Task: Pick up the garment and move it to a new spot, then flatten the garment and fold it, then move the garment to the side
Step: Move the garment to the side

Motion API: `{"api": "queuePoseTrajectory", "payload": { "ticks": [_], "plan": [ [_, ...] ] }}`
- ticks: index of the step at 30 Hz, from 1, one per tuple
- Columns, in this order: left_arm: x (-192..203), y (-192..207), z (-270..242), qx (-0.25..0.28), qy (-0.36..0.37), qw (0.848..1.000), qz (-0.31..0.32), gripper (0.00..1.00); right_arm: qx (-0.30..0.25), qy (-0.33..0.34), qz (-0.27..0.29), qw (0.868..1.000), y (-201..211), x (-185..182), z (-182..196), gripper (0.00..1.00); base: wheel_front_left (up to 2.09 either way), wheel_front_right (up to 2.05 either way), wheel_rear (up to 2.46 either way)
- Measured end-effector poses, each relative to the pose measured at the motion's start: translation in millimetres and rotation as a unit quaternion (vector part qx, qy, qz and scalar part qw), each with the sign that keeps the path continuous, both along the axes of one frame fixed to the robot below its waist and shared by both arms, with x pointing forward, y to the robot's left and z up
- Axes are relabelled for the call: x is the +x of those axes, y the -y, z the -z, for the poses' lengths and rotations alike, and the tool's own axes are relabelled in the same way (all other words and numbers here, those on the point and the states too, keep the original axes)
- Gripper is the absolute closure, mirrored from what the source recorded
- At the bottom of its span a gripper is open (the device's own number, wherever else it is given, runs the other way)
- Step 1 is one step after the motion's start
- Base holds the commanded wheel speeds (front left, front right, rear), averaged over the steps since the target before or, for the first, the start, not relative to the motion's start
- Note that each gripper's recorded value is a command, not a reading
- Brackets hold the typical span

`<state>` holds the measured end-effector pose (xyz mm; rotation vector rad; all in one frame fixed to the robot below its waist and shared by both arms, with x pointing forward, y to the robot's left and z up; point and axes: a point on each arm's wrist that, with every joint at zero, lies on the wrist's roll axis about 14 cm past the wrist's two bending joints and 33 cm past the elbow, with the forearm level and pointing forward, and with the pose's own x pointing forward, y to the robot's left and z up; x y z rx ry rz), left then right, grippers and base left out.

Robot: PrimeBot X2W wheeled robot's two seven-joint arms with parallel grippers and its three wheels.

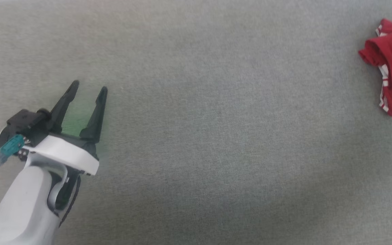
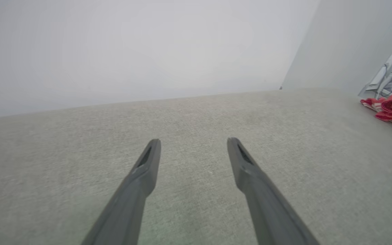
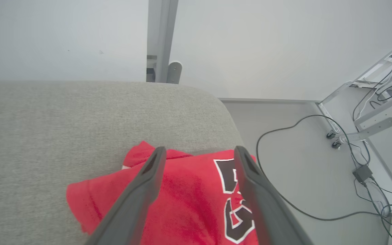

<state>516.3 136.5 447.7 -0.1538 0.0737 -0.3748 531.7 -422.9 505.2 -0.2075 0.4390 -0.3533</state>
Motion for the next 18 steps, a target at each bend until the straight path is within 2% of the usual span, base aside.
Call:
{"api": "queuePoseTrajectory", "payload": {
  "ticks": [8, 18],
  "plan": [
    [-28.9, -42.4, -22.9, -0.012, 0.007, 0.998, -0.067, 0.00, 0.029, 0.063, -0.064, 0.996, -53.1, 5.6, -18.7, 0.00, 0.00, 0.00, 0.00],
    [-80.3, -104.3, -43.4, -0.024, 0.016, 0.986, -0.162, 0.00, 0.082, 0.130, -0.142, 0.978, -124.5, -13.3, -30.6, 0.00, 0.00, 0.00, 0.00]
  ]
}}
